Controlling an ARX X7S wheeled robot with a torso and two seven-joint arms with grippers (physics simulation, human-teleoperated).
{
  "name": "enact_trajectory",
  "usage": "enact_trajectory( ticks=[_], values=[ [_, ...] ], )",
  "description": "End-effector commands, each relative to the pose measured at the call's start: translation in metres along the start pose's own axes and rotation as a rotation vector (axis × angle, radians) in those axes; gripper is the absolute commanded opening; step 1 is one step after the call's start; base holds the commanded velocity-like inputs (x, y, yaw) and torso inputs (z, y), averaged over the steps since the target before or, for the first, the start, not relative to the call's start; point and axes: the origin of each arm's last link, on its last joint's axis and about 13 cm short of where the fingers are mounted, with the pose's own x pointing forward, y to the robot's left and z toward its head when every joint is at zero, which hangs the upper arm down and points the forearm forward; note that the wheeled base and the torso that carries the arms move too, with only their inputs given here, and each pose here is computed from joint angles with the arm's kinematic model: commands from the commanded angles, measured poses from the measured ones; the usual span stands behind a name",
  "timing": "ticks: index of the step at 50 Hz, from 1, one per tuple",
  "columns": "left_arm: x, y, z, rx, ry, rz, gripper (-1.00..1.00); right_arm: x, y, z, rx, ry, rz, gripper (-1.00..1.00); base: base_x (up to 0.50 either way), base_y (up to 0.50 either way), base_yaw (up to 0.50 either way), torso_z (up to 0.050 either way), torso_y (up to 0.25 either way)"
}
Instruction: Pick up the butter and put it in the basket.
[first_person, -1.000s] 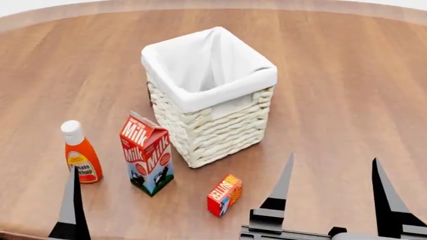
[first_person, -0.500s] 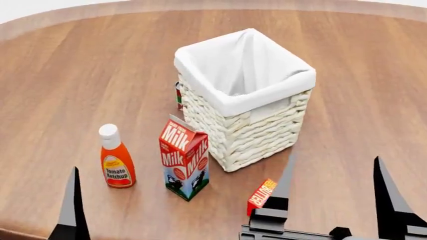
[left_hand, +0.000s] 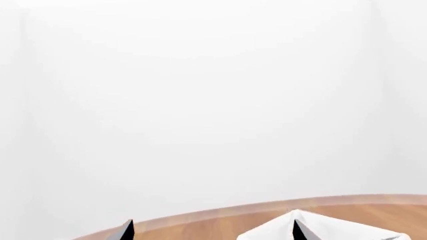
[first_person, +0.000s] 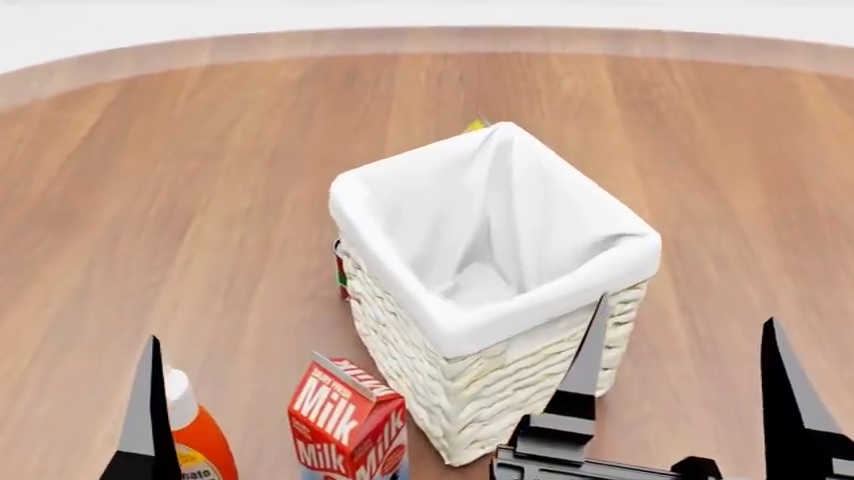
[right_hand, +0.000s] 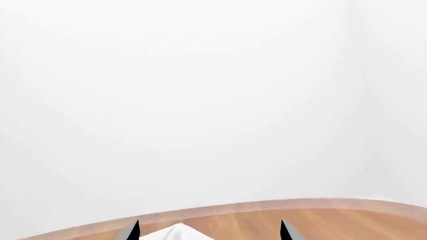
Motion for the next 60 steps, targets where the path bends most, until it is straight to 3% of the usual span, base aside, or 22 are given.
enact_trajectory(
  ticks=[1, 4, 18, 48, 60],
  values=[
    [-0.0004, -0.0003, 0.001, -0.001, -0.002, -0.003, 1.0, 0.0004, -0.0009, 0.0015, 0.045, -0.038, -0.037, 1.0, 0.36, 0.0, 0.0, 0.0, 0.0],
    [-0.0004, -0.0001, 0.0014, -0.002, -0.004, -0.001, 1.0, -0.0005, -0.0014, -0.0003, -0.038, -0.027, -0.025, 1.0, 0.0, 0.0, 0.0, 0.0, 0.0],
    [-0.0004, -0.0013, 0.0013, -0.002, -0.002, -0.006, 1.0, -0.0051, -0.0028, 0.0038, 0.058, -0.082, -0.001, 1.0, 0.0, 0.0, -0.07, 0.0, 0.0],
    [-0.0009, -0.0012, 0.0052, -0.001, -0.027, -0.003, 1.0, -0.0034, -0.0053, 0.0057, 0.037, -0.077, -0.034, 1.0, 0.0, 0.0, -0.5, 0.0, 0.0],
    [-0.0022, -0.0009, 0.0067, -0.016, -0.013, -0.029, 1.0, -0.0018, -0.0045, 0.0026, -0.006, -0.04, -0.037, 1.0, 0.0, 0.0, 0.0, 0.037, -0.031]
  ],
)
